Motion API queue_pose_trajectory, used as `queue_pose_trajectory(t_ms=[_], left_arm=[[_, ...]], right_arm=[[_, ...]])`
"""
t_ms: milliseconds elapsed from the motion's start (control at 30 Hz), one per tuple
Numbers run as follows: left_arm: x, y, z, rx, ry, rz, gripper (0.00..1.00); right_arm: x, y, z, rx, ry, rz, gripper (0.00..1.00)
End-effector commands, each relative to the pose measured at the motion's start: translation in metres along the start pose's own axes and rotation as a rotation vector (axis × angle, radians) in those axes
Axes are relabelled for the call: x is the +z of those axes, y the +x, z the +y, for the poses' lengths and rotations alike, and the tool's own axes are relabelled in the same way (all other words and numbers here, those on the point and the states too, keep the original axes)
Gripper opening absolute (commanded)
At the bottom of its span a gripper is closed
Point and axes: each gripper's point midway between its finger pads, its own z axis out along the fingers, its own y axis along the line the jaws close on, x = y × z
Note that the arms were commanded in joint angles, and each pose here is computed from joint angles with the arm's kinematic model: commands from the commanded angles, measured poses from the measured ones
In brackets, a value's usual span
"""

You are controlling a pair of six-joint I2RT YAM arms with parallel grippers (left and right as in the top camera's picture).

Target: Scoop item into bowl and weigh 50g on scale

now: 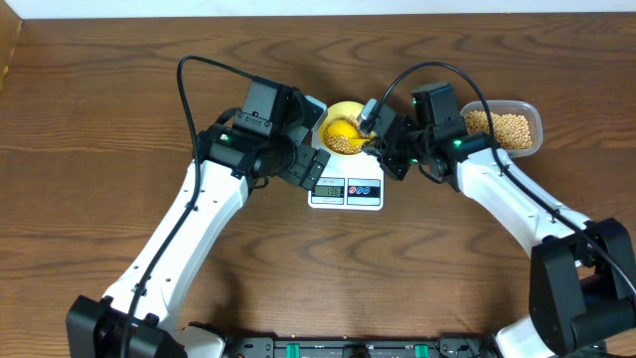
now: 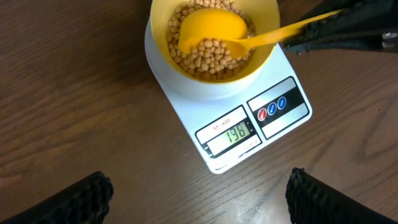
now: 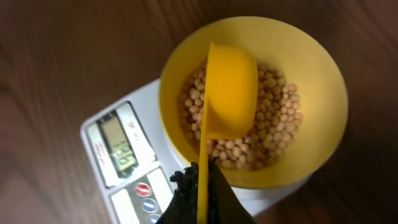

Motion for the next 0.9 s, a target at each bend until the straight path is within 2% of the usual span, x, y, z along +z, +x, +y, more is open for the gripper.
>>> queue_pose_trajectory(t_ms=[0,400,867], left_arm=[[-0.005,-0.001,0.001,0.020,-0.011,-0.009,0.91],[-0.005,-0.001,0.001,0.019,-0.011,-0.009,0.91],[-0.005,-0.001,0.001,0.020,-0.011,-0.009,0.91]], right_arm=[[-0.010,-0.011,0.008,0.131,-0.102,-0.073,0.01],[-0.032,-0.005,-0.025,0.359,-0.088,-0.127,0.01],[-0.045,-0.030,-0.034,0.347,-0.128,-0.255,0.01]])
